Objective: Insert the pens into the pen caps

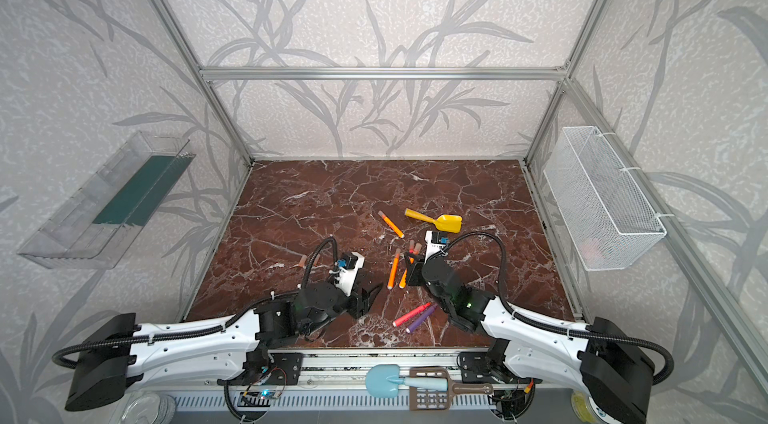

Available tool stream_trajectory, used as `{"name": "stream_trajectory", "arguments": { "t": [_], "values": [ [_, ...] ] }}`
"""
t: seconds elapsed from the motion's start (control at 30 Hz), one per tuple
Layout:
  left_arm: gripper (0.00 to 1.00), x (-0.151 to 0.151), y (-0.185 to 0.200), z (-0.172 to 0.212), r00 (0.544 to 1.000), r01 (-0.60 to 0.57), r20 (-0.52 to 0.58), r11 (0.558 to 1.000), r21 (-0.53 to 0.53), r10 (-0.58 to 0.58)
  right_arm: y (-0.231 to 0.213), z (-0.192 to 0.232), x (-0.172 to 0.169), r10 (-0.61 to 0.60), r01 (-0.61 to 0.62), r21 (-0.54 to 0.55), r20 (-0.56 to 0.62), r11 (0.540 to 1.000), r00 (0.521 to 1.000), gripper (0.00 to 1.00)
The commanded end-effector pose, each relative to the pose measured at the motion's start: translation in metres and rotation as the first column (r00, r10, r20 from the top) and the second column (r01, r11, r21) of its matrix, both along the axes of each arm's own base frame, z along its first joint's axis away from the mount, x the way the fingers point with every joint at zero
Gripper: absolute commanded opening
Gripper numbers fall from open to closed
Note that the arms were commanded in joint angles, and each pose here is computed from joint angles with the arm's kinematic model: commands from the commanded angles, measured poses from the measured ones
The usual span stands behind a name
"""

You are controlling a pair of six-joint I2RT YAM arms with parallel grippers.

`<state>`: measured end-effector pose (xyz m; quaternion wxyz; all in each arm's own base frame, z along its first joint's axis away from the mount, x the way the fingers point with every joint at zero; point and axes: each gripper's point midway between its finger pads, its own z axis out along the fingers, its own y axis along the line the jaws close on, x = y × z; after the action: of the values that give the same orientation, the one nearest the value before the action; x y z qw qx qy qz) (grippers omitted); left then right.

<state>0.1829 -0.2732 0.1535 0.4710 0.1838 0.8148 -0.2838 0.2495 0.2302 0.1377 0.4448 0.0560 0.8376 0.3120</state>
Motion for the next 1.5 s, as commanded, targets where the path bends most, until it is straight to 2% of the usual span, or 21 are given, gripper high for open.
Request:
{"name": "stream_trajectory", "arguments": {
  "t": [0.0,0.2,0.4,0.6,0.73,0.87,1.17,1.47],
  "values": [
    [0.62,0.009,0.032,-0.022,0.99,-0.128,-0.046,0.99,0.059,0.131,0.009,-0.015,0.005,0.019,-0.019,-0.006,-0.061,1.0,0.998,0.11],
    [0.62,0.006,0.041,-0.038,0.989,-0.114,-0.089,0.989,0.093,0.122,0.021,-0.051,0.025,0.036,-0.047,-0.058,-0.181,0.997,0.983,0.11],
    [0.62,-0.001,0.032,-0.04,0.991,-0.052,-0.119,0.992,0.119,0.066,0.022,-0.08,0.039,0.01,-0.039,-0.115,-0.247,0.993,0.969,0.13],
    [0.59,-0.006,0.021,-0.045,0.986,0.009,-0.164,0.987,0.16,0.018,0.02,-0.097,0.048,-0.014,-0.03,-0.147,-0.29,0.989,0.957,0.22],
    [0.56,-0.01,0.014,-0.048,0.981,0.039,-0.194,0.98,0.196,-0.001,0.018,-0.102,0.051,-0.018,-0.029,-0.146,-0.31,0.989,0.951,0.24],
    [0.54,-0.011,0.011,-0.046,0.981,0.053,-0.195,0.969,0.242,-0.005,0.018,-0.098,0.052,-0.011,-0.035,-0.144,-0.303,0.989,0.953,0.28],
    [0.54,-0.02,0.008,-0.031,0.982,0.086,-0.186,0.969,0.231,-0.043,0.013,-0.073,0.048,0.005,-0.042,-0.134,-0.266,0.99,0.964,0.3],
    [0.53,-0.04,-0.011,-0.038,0.97,0.19,-0.2,0.946,0.261,-0.139,-0.025,-0.02,0.035,-0.067,0.052,-0.124,-0.125,0.991,0.99,0.38]
  ]
}}
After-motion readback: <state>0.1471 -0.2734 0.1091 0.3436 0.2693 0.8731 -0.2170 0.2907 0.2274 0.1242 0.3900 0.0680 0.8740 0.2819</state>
